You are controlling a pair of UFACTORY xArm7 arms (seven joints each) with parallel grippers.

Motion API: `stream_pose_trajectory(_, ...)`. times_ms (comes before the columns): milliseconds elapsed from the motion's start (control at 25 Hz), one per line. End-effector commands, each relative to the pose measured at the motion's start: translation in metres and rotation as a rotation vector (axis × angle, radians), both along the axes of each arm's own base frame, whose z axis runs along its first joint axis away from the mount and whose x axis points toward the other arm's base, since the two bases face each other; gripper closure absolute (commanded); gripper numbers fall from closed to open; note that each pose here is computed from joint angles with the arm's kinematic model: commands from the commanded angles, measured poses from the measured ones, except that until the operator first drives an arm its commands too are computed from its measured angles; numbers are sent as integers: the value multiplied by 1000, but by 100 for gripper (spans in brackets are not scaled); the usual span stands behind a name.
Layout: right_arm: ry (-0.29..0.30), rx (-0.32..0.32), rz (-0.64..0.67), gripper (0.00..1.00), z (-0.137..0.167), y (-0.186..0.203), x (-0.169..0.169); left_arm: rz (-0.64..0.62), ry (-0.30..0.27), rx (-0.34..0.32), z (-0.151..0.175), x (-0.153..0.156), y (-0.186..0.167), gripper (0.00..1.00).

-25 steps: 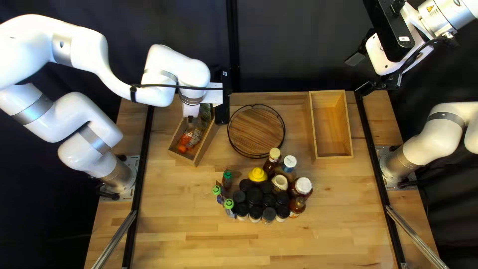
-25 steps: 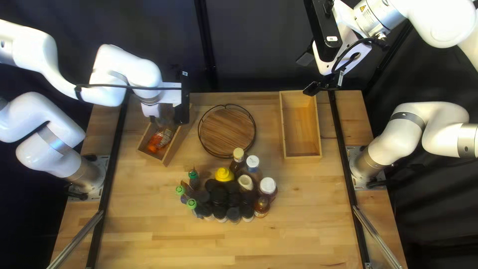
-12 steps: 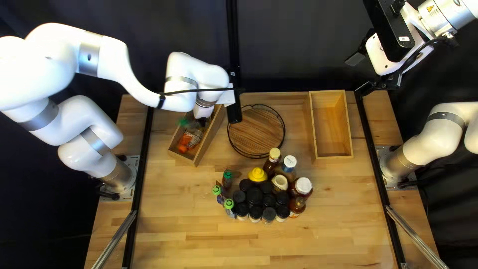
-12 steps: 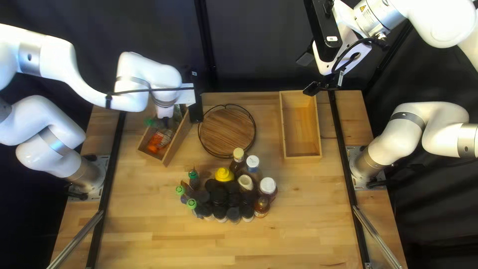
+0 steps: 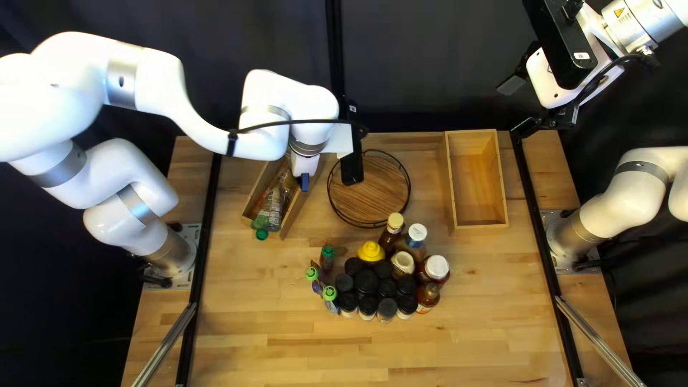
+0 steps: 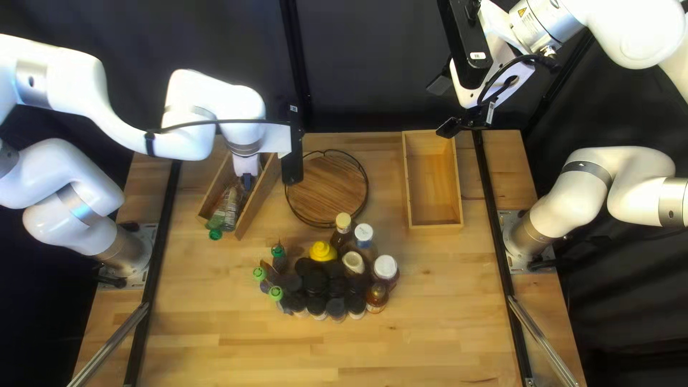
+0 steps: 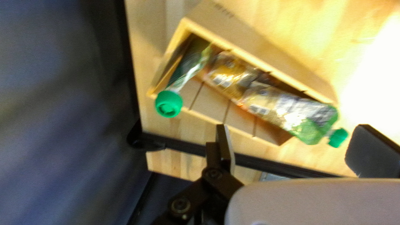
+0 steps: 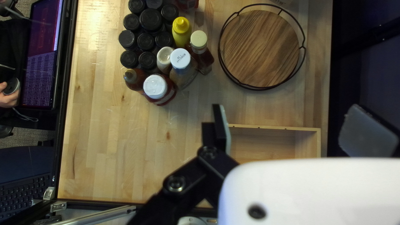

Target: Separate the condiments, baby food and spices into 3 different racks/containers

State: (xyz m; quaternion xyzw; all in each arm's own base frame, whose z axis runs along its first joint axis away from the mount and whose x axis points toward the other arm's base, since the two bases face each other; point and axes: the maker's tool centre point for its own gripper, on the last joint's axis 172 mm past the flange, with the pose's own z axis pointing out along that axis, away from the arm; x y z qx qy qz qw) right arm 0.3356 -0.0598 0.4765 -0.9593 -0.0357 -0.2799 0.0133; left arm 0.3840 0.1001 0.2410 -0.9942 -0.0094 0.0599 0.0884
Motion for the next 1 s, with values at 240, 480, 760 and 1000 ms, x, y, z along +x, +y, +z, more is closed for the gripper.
stream_pose_trajectory(240, 0, 0, 0, 0, 0, 0, 0, -165, -128, -183, 12, 37, -121, 0)
stream_pose_trajectory(480, 0, 0, 0, 0, 0, 0, 0, -179, -129, -189, 0, 56, -150, 0)
stream_pose_trajectory(760, 0, 0, 0, 0, 0, 0, 0, 111, -130, -47, -20, 66, -159, 0)
stream_pose_trajectory(1000, 0, 0, 0, 0, 0, 0, 0, 340, -117, 39, -42, 65, -157, 0)
